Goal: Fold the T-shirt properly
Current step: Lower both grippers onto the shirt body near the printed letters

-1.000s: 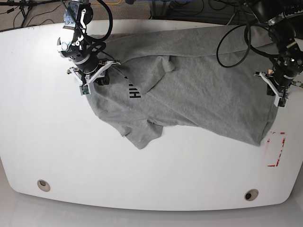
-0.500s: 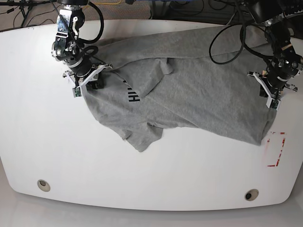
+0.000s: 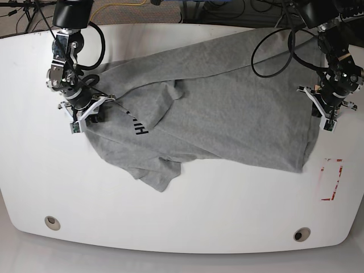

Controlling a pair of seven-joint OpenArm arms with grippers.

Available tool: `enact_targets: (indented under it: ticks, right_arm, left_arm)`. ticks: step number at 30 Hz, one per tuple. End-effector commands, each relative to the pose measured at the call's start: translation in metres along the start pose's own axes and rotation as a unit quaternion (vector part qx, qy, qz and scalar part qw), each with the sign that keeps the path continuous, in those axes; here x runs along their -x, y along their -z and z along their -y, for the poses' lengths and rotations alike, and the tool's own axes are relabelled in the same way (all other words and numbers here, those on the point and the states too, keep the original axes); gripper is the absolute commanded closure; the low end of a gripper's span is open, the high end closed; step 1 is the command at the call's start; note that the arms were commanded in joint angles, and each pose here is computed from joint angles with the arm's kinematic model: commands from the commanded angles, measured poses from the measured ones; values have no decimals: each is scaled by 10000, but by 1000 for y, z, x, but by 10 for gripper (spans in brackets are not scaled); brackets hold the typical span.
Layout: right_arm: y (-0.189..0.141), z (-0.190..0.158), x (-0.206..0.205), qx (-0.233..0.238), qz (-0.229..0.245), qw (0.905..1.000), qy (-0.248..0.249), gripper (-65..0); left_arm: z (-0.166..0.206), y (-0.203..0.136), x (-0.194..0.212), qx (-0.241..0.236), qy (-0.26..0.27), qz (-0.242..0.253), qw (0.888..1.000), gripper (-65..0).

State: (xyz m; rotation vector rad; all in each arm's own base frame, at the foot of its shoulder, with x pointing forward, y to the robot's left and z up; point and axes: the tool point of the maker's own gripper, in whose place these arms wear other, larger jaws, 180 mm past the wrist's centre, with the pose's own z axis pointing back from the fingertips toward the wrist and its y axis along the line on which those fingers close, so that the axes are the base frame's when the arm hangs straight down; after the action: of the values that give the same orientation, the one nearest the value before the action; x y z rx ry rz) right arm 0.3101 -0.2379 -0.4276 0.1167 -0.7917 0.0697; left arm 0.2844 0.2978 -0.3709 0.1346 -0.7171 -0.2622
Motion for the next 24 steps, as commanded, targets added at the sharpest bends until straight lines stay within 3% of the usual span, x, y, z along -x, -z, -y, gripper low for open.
enact_targets:
  ticks: [1,9,11,20,24]
  right_arm:
    - [-4,21,0,292,-205,9993,-142,-101]
    - [-10,26,-16,344,-40,9990,-285,-106]
    - [-14,20,-26,319,88,9986,-412,-140]
    - [-40,-18,-61,169,578,9958,-690,-525]
    - [-62,-17,-63,293,705,9946,-701,-563]
  left_arm:
    - [-4,-2,-16,-34,104,224,9997,-22]
    - [6,1,-17,90,213,208,9995,-22]
    - [7,1,-18,100,203,226,9995,-24]
    - [7,0,-20,98,211,252,9994,-25]
    - [7,-3,-24,70,242,314,9992,-60]
